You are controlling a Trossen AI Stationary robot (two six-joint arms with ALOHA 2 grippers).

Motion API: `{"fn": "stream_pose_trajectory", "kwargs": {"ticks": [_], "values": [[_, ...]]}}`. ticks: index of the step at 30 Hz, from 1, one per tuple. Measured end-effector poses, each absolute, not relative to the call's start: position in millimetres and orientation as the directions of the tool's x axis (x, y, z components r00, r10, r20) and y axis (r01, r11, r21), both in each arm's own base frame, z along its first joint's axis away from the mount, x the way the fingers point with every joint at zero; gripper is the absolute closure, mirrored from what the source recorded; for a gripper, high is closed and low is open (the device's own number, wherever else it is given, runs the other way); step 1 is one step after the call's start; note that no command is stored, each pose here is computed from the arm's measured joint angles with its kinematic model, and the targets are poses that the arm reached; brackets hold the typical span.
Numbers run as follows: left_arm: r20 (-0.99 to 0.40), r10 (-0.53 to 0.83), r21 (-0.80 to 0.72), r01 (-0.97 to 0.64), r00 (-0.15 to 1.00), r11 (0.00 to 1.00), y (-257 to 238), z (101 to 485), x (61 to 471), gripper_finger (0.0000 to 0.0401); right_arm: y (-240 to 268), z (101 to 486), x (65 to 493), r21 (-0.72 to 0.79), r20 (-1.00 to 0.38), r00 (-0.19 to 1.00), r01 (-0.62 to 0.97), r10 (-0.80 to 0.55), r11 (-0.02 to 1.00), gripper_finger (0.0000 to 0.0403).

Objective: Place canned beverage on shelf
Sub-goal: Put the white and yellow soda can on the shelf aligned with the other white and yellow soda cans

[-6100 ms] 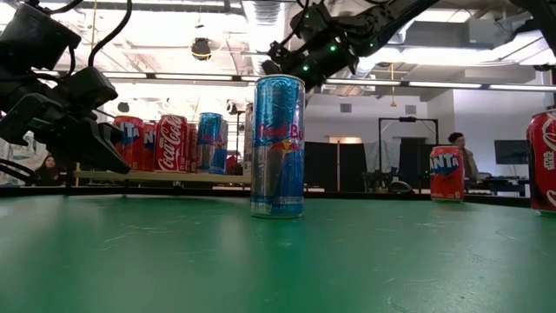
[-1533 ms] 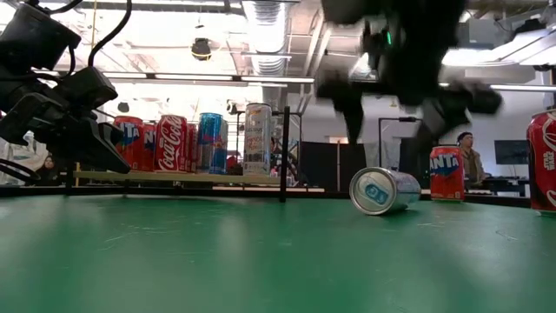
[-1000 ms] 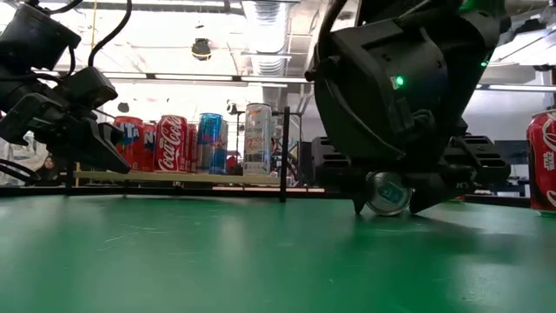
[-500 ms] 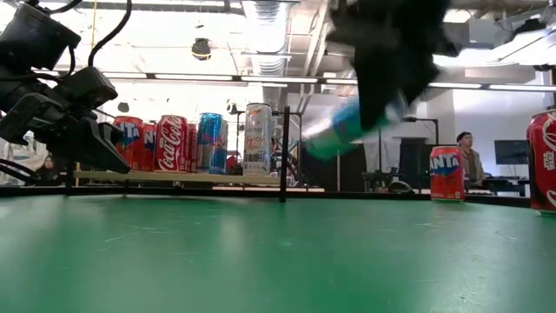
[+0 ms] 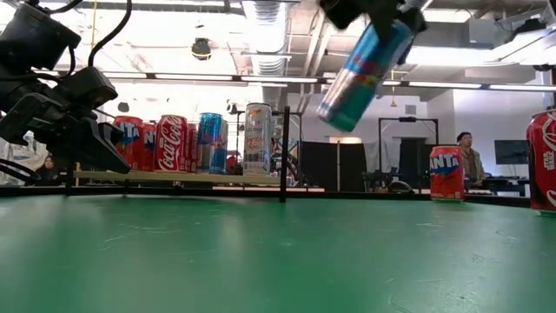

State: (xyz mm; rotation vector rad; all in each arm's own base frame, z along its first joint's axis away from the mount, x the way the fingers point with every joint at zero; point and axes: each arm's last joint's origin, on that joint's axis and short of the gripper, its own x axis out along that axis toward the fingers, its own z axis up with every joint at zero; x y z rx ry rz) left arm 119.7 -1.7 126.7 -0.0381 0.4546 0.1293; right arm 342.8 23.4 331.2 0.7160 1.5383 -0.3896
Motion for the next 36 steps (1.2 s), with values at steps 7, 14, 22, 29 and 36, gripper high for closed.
{"fn": "stream_pose_trajectory", "kwargs": {"ticks": [7,14,22,29,36], "values": [[-0.44,0.116,-0.008,-0.133,0.89,0.991,-1.7,126.7,119.7,0.0401,-33.8,308.3,352.2,0.275,-0.915,0.01,0.748,0.404,0.603,0.0143],[-0.441,0.116,-0.008,-0.133,0.89,0.991,-1.7,126.6,119.8,0.0401,-76.3,270.8,366.9,0.235,-0.901,-0.034,0.8,0.432,0.552,0.0143],[-0.44,0.116,-0.008,-0.133,0.89,0.991,-1.7,126.7,119.8,0.0401,-85.0,257.0,372.1,0.25,-0.879,-0.046,0.803,0.474,0.541,0.0139],[-0.44,0.116,-0.008,-0.133,0.89,0.991,-1.7,126.7,119.8,0.0401,-87.7,256.4,371.7,0.248,-0.873,-0.041,0.821,0.487,0.514,0.0118],[-0.44,0.116,-0.008,-0.133,0.89,0.991,-1.7,126.7,119.7,0.0401,-87.9,254.9,372.3,0.25,-0.873,-0.043,0.816,0.486,0.521,0.0114]]}}
